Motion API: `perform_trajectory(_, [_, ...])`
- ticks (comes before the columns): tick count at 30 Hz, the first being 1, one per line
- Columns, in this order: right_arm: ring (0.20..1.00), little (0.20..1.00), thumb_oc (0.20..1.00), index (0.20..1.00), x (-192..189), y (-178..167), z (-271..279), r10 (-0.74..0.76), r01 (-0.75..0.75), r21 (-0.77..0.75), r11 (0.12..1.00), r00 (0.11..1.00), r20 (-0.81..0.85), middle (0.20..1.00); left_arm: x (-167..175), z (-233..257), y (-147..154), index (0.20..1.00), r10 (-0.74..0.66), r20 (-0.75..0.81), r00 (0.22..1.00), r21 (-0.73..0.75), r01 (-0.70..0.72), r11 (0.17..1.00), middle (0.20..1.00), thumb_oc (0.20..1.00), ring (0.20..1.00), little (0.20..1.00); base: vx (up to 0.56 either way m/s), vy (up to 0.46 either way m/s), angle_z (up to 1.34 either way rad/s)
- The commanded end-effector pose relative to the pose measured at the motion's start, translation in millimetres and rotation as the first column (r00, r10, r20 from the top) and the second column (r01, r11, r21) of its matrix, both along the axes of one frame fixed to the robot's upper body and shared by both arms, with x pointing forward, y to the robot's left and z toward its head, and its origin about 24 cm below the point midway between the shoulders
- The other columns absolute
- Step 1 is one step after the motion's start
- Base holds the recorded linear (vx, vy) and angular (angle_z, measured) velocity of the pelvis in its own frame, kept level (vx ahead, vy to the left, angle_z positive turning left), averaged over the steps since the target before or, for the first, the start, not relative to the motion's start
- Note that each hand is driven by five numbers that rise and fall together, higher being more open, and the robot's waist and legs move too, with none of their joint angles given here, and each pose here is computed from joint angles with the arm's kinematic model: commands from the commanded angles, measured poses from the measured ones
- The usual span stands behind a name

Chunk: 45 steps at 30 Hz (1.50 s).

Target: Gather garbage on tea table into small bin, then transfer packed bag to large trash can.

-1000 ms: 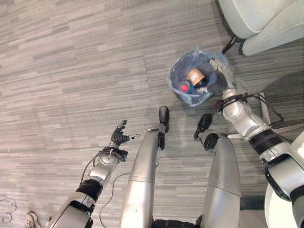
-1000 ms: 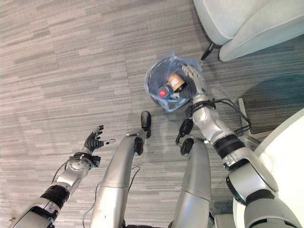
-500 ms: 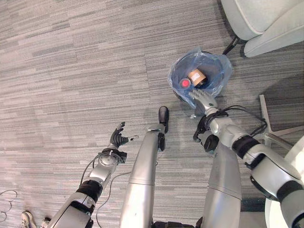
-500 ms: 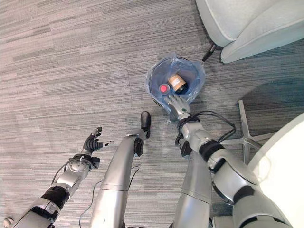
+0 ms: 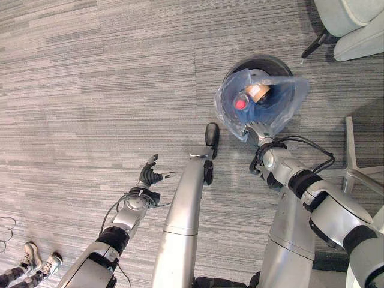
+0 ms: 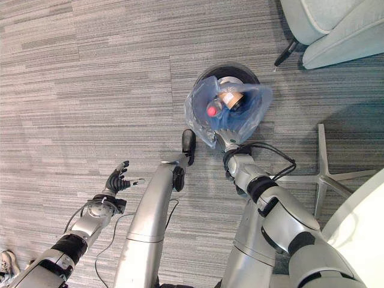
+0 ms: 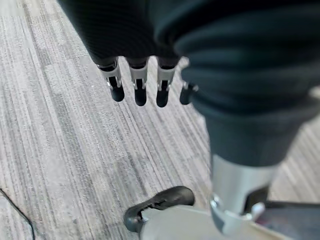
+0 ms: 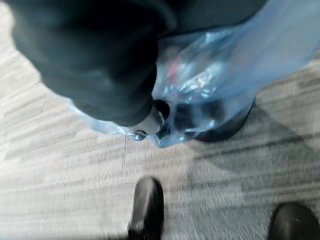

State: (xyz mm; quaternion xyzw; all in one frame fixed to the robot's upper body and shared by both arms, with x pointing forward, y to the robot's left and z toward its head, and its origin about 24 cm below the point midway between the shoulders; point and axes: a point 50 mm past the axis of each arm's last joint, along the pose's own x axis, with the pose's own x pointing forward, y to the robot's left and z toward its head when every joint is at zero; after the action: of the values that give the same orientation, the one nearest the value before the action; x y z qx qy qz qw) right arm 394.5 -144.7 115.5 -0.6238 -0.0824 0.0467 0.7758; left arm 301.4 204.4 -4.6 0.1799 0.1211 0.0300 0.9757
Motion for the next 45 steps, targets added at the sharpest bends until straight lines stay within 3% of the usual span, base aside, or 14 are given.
perform_trajectory(1, [0.200, 0.200, 0.200, 0.200, -5, 1, 0, 0.023, -0.025, 0.122, 0.992, 1.000, 0.017, 0.200, -9, -11, 0, 1.000, 0.005, -0.032, 0.999, 0.004, -0.005, 1.000, 1.000, 1.000, 1.000, 1.000, -0.07, 0.013, -0.21])
perform_trajectory(4, [0.200, 0.200, 0.200, 0.200, -8, 5, 11, 0.037, -0.048, 0.273, 0.961, 0.998, 0.048, 0.200, -6, -8, -2, 1.000, -0.007, -0.029, 1.000, 0.004, 0.007, 1.000, 1.000, 1.000, 1.000, 1.000, -0.07, 0.015, -0.07])
perform_trajectory(5, [0.200, 0.200, 0.200, 0.200, -13, 10, 13, 0.052, -0.070, 0.421, 0.904, 0.997, 0.054, 0.200, -6, -9, -7, 1.000, -0.031, -0.037, 0.999, 0.007, 0.031, 0.999, 1.000, 1.000, 1.000, 1.000, -0.08, -0.004, -0.03])
perform_trajectory(7, [0.200, 0.200, 0.200, 0.200, -21, 12, 8, 0.068, -0.073, 0.580, 0.811, 0.997, 0.031, 0.200, -7, -10, -13, 1.000, -0.054, -0.042, 0.998, -0.006, 0.054, 0.999, 1.000, 1.000, 1.000, 1.000, -0.02, -0.016, -0.05])
perform_trajectory(9, [0.200, 0.200, 0.200, 0.200, -29, 15, 5, 0.099, -0.095, 0.663, 0.742, 0.995, 0.032, 0.200, -9, -12, -17, 1.000, -0.071, -0.047, 0.996, -0.017, 0.071, 0.997, 1.000, 1.000, 1.000, 1.000, 0.04, -0.022, -0.04])
perform_trajectory(12, [0.200, 0.200, 0.200, 0.200, -39, 16, -3, 0.126, -0.100, 0.717, 0.690, 0.992, 0.016, 0.200, -13, -15, -19, 1.000, -0.082, -0.060, 0.995, -0.025, 0.081, 0.996, 1.000, 1.000, 1.000, 1.000, 0.05, -0.011, 0.03])
perform_trajectory(19, [0.200, 0.200, 0.200, 0.200, -76, 22, -13, 0.230, -0.134, 0.908, 0.396, 0.972, 0.043, 0.200, -27, -17, -17, 1.000, -0.036, -0.032, 0.999, -0.141, 0.031, 0.989, 1.000, 1.000, 1.000, 1.000, 0.08, 0.007, -0.07])
perform_trajectory(24, [0.200, 0.200, 0.200, 0.200, -97, 19, -16, 0.274, -0.142, 0.948, 0.285, 0.960, 0.061, 0.200, -46, -23, -3, 1.000, 0.021, -0.043, 0.999, -0.188, -0.029, 0.982, 1.000, 1.000, 1.000, 1.000, 0.13, 0.054, -0.16])
perform_trajectory(30, [0.200, 0.200, 0.200, 0.200, -108, 14, -8, 0.302, -0.207, 0.906, 0.369, 0.949, 0.093, 0.200, -70, -30, 11, 1.000, 0.036, -0.072, 0.997, -0.161, -0.047, 0.986, 1.000, 1.000, 1.000, 1.000, 0.08, 0.090, -0.21])
perform_trajectory(38, [0.200, 0.200, 0.200, 0.200, -106, 22, 14, 0.337, -0.322, 0.847, 0.423, 0.924, 0.183, 0.200, -66, -19, 16, 1.000, -0.011, -0.032, 0.999, -0.126, 0.007, 0.992, 1.000, 1.000, 1.000, 1.000, -0.19, 0.001, -0.19])
perform_trajectory(45, [0.200, 0.200, 0.200, 0.200, -100, 14, 26, 0.297, -0.348, 0.800, 0.488, 0.929, 0.223, 0.200, -61, -5, 3, 1.000, -0.082, 0.028, 0.996, -0.128, 0.085, 0.988, 1.000, 1.000, 1.000, 1.000, -0.28, -0.190, 0.28])
